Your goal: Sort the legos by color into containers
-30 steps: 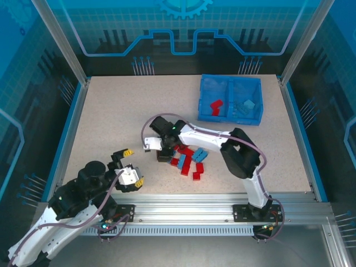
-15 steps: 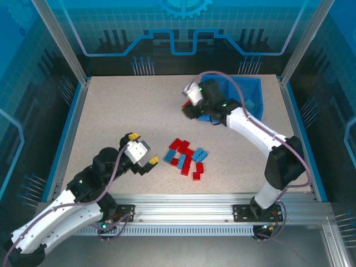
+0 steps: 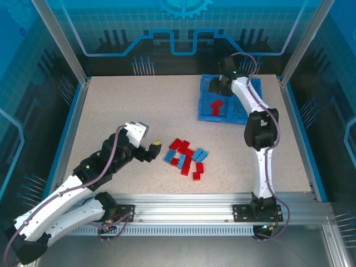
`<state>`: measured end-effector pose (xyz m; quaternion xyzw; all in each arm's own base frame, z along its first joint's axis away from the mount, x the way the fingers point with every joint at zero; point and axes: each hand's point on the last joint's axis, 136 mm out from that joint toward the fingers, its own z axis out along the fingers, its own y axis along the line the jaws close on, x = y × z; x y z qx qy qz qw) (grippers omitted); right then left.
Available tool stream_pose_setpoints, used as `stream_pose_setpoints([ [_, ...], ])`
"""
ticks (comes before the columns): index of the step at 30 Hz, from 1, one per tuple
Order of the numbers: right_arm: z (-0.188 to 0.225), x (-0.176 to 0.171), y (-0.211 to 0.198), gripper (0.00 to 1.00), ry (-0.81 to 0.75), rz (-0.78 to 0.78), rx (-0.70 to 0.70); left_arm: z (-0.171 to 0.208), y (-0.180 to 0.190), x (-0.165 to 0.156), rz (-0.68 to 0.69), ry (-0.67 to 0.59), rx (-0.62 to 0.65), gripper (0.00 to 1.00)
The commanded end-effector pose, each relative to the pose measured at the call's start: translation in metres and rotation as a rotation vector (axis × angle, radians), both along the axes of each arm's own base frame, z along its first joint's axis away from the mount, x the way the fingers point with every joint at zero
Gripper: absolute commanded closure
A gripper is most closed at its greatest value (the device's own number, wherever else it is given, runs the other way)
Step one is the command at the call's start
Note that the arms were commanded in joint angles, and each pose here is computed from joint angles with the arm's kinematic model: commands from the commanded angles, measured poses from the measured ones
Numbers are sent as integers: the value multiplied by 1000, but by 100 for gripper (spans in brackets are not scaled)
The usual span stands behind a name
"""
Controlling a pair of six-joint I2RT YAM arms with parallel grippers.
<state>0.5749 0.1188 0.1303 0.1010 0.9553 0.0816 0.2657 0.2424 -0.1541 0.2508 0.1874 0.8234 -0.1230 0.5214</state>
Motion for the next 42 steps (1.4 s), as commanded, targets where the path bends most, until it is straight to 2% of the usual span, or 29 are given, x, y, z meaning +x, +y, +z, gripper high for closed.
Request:
stream_pose_setpoints([
  [1,-3,-8,3,33,75,-43,32,10,8,5,87,31,-81,1],
  [8,29,-7,8,21,14,-24,36,-22,23,18,298,233,-186,1],
  [13,71,-21,11,21,-38,19,55,-43,11,25,310,375,-254,1],
  [17,111,-57,24,20,-66,108,93,-62,-3,33,311,487,-290,2],
  [22,152,-138,56,18,-115,327,221,-89,-26,49,281,609,-254,3],
  [26,154,-217,77,17,-107,475,292,-116,-42,56,251,720,-189,5],
  [30,138,-272,80,16,-50,495,306,-145,-51,46,208,806,-129,11],
  [33,128,-293,82,16,-3,473,349,-164,-59,39,186,834,-68,14],
  [37,123,-315,97,16,26,528,429,-182,-67,44,199,861,-54,19],
  [40,110,-329,102,15,76,550,428,-191,-81,47,171,882,-36,23],
  [42,98,-336,103,16,118,543,411,-200,-83,46,175,892,4,29],
])
